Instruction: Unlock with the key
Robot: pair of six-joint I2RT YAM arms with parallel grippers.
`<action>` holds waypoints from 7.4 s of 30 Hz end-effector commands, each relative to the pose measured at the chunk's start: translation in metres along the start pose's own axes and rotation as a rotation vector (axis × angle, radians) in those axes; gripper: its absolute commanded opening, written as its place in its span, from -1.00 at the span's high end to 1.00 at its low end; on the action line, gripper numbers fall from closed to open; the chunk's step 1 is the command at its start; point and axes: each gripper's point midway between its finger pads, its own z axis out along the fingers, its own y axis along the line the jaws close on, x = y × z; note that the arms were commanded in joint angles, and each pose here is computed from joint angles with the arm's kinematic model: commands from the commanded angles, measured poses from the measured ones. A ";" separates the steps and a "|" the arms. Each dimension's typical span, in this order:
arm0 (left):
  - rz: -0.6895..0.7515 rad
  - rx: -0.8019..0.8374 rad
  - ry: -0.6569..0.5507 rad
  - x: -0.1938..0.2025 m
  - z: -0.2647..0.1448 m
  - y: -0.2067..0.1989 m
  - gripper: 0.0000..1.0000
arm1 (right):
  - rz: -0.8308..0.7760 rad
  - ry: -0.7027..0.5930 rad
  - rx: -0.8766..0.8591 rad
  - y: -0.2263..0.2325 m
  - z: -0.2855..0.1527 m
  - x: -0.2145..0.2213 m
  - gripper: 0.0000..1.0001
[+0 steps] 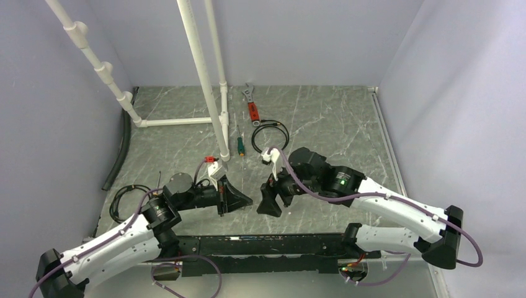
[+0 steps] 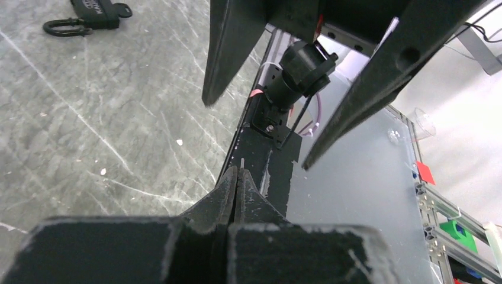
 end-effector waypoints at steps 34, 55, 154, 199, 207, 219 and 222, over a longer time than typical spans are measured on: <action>-0.145 -0.914 -0.159 -0.068 -0.171 0.040 1.00 | 1.031 -0.013 0.780 -0.112 0.103 0.017 -0.99; -0.143 -0.863 -0.163 -0.066 -0.166 0.035 1.00 | 0.945 0.161 0.937 -0.122 0.174 0.054 -0.63; -0.167 -0.543 -0.239 -0.075 -0.044 0.050 1.00 | 1.322 -0.567 0.668 -0.163 0.009 -0.042 1.00; -0.149 -0.295 -0.490 -0.087 0.002 0.055 1.00 | 1.599 -0.690 0.309 -0.123 -0.003 -0.078 1.00; -0.150 -0.295 -0.485 -0.085 0.008 0.059 1.00 | 1.593 -0.691 0.314 -0.123 -0.004 -0.078 1.00; -0.156 -0.308 -0.455 -0.077 0.017 0.067 1.00 | 1.594 -0.661 0.320 -0.123 0.002 -0.076 1.00; -0.156 -0.313 -0.459 -0.076 0.016 0.069 1.00 | 1.590 -0.657 0.324 -0.122 0.002 -0.077 1.00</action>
